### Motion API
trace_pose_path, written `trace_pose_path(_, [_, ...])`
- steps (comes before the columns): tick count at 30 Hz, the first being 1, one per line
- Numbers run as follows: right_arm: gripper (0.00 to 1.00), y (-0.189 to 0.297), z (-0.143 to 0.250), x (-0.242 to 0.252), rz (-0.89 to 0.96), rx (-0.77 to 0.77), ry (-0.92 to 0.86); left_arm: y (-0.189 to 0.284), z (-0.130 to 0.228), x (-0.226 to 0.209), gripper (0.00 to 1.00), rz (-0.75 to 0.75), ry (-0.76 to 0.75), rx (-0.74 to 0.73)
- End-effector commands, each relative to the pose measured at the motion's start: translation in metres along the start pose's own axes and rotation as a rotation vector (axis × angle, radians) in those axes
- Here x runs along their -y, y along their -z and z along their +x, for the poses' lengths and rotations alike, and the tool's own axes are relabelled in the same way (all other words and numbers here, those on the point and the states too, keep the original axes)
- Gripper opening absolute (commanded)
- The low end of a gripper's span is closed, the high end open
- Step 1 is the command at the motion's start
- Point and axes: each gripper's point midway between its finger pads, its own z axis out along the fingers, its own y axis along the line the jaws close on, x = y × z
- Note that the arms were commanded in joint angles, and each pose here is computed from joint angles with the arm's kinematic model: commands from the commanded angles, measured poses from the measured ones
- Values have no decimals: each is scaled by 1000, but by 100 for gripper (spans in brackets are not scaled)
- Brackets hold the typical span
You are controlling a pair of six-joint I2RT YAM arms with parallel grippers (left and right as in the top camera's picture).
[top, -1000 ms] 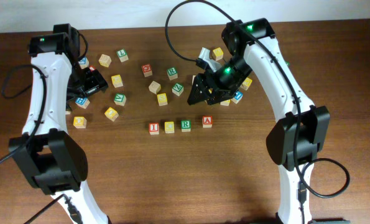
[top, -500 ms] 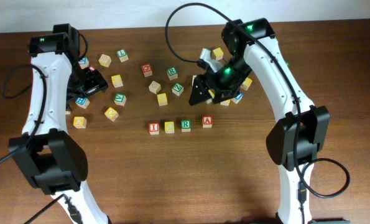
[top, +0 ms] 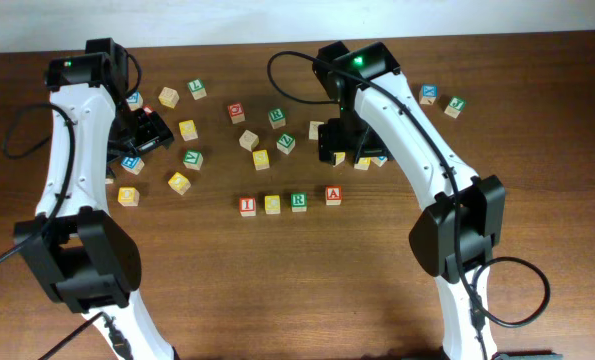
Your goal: Spell out ICRA
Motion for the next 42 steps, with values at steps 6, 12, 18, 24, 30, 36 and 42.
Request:
trace_pose_path(6, [63, 11, 0, -9, -72, 14, 31, 4, -1, -1, 99, 11, 8, 7])
trace_pose_path(12, [43, 19, 15, -49, -317, -46, 244, 4, -1, -1, 99, 11, 8, 7])
trace_pose_path(18, [4, 15, 8, -35, -227, -27, 135, 4, -1, -1, 99, 11, 8, 7])
trace_pose_path(24, [4, 14, 3, -29, -190, -10, 76, 4, -1, -1, 99, 11, 8, 7])
trace_pose_path(30, [4, 13, 0, -26, -167, 1, 48, 4, -1, -1, 99, 11, 8, 7])
trace_pose_path(36, [39, 13, 0, -26, -168, 3, 48, 4, -1, -1, 99, 11, 8, 7])
trace_pose_path(42, [45, 14, 7, -23, -160, -23, 49, 4, -1, -1, 99, 11, 8, 7])
